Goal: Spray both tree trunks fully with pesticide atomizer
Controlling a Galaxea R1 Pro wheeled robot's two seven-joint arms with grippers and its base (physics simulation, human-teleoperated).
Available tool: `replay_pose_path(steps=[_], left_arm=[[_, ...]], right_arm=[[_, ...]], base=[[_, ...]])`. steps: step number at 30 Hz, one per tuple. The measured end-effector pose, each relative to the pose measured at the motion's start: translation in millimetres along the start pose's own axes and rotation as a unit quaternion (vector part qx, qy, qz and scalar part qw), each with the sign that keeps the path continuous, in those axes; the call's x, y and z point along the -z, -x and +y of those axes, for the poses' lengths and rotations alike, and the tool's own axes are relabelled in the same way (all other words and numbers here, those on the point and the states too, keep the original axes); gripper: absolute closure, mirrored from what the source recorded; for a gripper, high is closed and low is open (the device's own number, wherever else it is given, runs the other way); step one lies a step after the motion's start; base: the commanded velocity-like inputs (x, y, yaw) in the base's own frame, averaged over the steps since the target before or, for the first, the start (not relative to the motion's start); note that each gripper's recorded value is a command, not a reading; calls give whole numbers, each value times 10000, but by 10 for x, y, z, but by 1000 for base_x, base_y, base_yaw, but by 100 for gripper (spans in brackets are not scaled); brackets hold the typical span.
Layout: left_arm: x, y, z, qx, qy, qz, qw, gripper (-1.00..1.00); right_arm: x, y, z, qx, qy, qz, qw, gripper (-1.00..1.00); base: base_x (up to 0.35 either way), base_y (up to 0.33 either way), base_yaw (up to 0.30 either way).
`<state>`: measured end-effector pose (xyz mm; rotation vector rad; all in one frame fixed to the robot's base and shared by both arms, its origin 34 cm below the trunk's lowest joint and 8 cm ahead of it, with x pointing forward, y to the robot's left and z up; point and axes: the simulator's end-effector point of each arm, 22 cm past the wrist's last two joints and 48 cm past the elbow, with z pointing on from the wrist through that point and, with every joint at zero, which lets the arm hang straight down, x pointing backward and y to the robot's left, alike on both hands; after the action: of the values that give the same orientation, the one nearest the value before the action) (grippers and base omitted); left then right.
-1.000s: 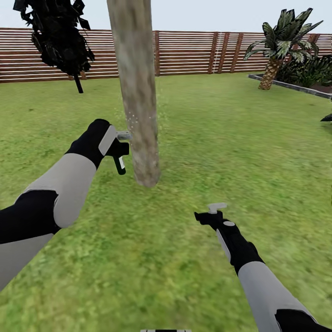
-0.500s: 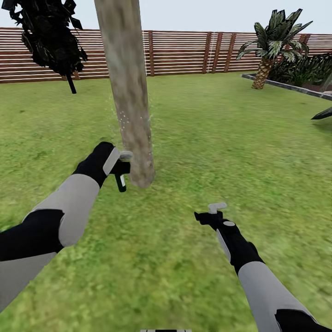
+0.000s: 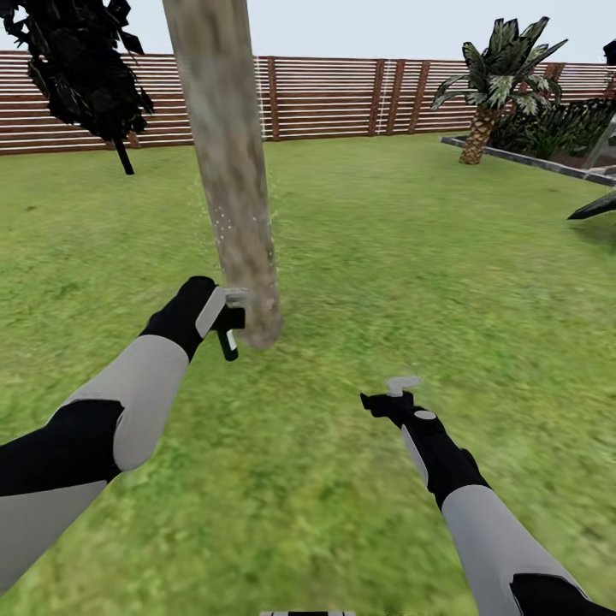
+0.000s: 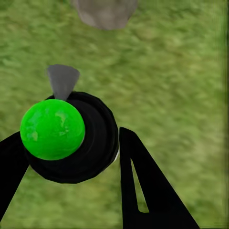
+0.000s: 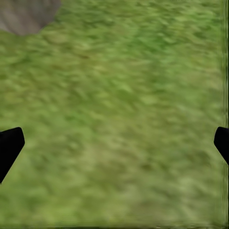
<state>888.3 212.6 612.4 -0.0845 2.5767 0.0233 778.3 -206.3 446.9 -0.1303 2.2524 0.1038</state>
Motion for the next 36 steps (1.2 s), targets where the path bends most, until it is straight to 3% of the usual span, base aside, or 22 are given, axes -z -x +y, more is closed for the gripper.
replay_pose_path(steps=[11, 13, 16, 19, 22, 25, 29, 32, 36], left_arm=[[155, 197, 22, -42, 21, -71, 10000, 100], [428, 542, 22, -28, 2, -441, 9990, 100], [765, 978, 117, 30, 226, -880, 9959, 100], [673, 865, 148, 70, 279, -787, 9965, 100], [194, 130, 141, 57, 286, -240, 9993, 100], [40, -86, 150, 95, 298, -199, 9993, 100], [32, -70, 139, 108, 295, -299, 9991, 100], [175, 123, 62, 134, 211, -552, 9982, 100], [223, 189, 40, 135, 196, -641, 9977, 100]], right_arm=[[1, 2, 0, -1, 0, -3, 10000, -100], [2, 8, 0, -1, -1, -9, 10000, -100], [2, 10, 0, -1, -1, -11, 10000, -100], [0, 1, -24, 6, -16, -2, 10000, -100], [0, -1, -32, 9, -21, 0, 10000, -100], [1, 0, -32, 9, -21, -2, 10000, -100], [3, 4, -32, 10, -21, -6, 10000, -100], [7, 6, -32, 10, -21, -7, 10000, -100], [2, 4, -33, 9, -21, -5, 10000, -100]], base=[[192, 0, -21], [8, 0, 0], [1, 0, 0], [0, 0, 0], [0, 0, 0], [0, 0, 0], [71, 0, 0], [277, 0, 0], [60, 0, 0]])
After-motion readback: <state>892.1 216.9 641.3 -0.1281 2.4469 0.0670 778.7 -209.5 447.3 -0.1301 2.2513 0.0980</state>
